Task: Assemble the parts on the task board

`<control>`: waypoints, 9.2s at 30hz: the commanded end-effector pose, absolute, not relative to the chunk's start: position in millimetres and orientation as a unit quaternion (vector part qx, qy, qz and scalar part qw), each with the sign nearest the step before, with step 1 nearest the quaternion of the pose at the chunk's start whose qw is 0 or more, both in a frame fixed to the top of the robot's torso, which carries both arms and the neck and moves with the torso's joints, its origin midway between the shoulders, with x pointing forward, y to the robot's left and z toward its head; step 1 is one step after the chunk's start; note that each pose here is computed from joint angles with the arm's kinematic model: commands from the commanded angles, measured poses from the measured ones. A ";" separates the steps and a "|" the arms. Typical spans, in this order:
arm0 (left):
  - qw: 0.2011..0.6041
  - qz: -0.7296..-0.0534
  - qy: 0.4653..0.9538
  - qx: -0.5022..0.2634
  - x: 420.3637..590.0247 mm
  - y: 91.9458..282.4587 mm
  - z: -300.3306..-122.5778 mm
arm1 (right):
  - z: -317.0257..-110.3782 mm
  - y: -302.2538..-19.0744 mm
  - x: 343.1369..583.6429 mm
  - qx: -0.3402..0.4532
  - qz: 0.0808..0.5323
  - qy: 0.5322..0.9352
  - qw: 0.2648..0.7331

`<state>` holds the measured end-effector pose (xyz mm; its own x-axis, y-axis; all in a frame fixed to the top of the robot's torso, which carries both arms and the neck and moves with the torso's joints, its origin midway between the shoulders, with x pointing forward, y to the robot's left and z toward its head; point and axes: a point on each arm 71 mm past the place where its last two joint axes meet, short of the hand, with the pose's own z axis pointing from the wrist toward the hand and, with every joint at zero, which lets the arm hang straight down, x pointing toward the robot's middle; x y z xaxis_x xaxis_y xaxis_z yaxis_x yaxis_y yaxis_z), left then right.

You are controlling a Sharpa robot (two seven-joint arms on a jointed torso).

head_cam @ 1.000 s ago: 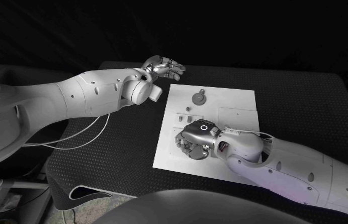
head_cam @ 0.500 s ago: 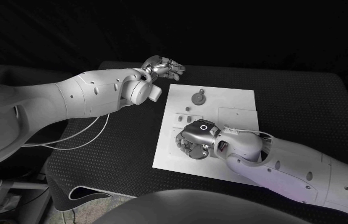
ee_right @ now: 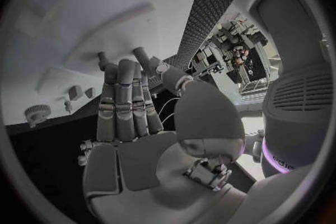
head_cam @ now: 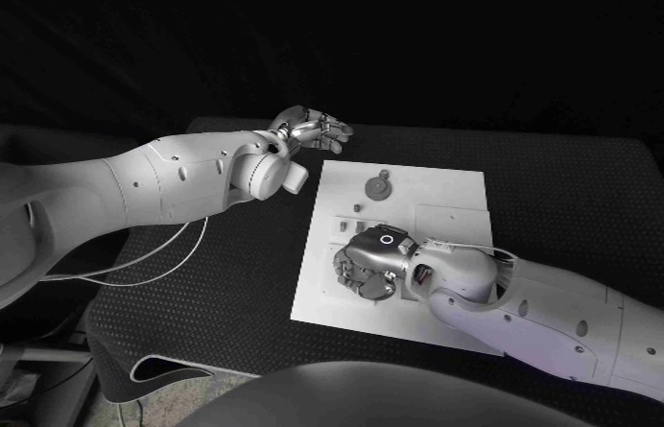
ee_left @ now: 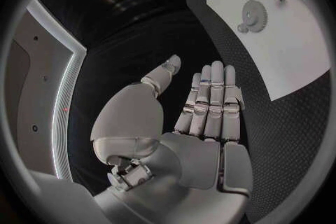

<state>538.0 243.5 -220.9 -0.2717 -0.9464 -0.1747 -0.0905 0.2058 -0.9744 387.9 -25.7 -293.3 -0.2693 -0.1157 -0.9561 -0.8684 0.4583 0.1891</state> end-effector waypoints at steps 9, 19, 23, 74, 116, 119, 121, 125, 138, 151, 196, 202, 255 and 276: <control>0.440 -0.487 0.636 -0.406 537.8 242.8 -219.6 | -301.2 -35.8 388.0 -0.338 0.384 0.710 0.484; 0.441 -0.486 0.635 -0.407 538.0 243.9 -219.6 | -294.4 -42.0 385.8 -0.320 0.403 0.694 0.504; 0.442 -0.485 0.635 -0.407 538.2 245.4 -219.6 | -284.8 -52.1 387.4 -0.298 0.414 0.688 0.516; 0.440 -0.485 0.636 -0.408 540.8 243.6 -220.6 | -298.0 -22.7 387.3 -0.354 0.385 0.700 0.486; 0.439 -0.482 0.637 -0.411 540.6 245.4 -221.1 | -300.5 -28.2 383.0 -0.351 0.384 0.709 0.476; 0.440 -0.481 0.637 -0.411 540.7 246.1 -221.1 | -300.6 -28.4 383.0 -0.350 0.385 0.709 0.475; 0.440 -0.481 0.637 -0.411 540.6 246.1 -221.2 | -300.6 -28.3 382.8 -0.349 0.386 0.709 0.475; 0.439 -0.482 0.637 -0.411 540.6 245.9 -221.2 | -300.6 -28.1 382.5 -0.349 0.386 0.709 0.475; 0.440 -0.481 0.637 -0.411 540.6 247.0 -221.2 | -290.1 -34.9 385.0 -0.287 0.431 0.688 0.508; 0.441 -0.480 0.637 -0.412 540.6 248.4 -221.2 | -293.5 -49.9 389.3 -0.281 0.415 0.703 0.505; 0.439 -0.478 0.638 -0.413 540.7 248.2 -221.6 | -297.6 -48.0 386.1 -0.303 0.412 0.714 0.478; 0.440 -0.478 0.638 -0.413 540.8 248.5 -221.6 | -297.6 -47.7 385.8 -0.304 0.412 0.714 0.478; 0.447 -0.473 0.635 -0.417 541.6 258.1 -221.5 | -239.2 -206.7 444.2 0.029 0.294 0.885 0.360; 0.447 -0.472 0.635 -0.418 540.9 260.4 -221.5 | -260.0 -225.3 418.7 0.040 0.165 0.924 0.341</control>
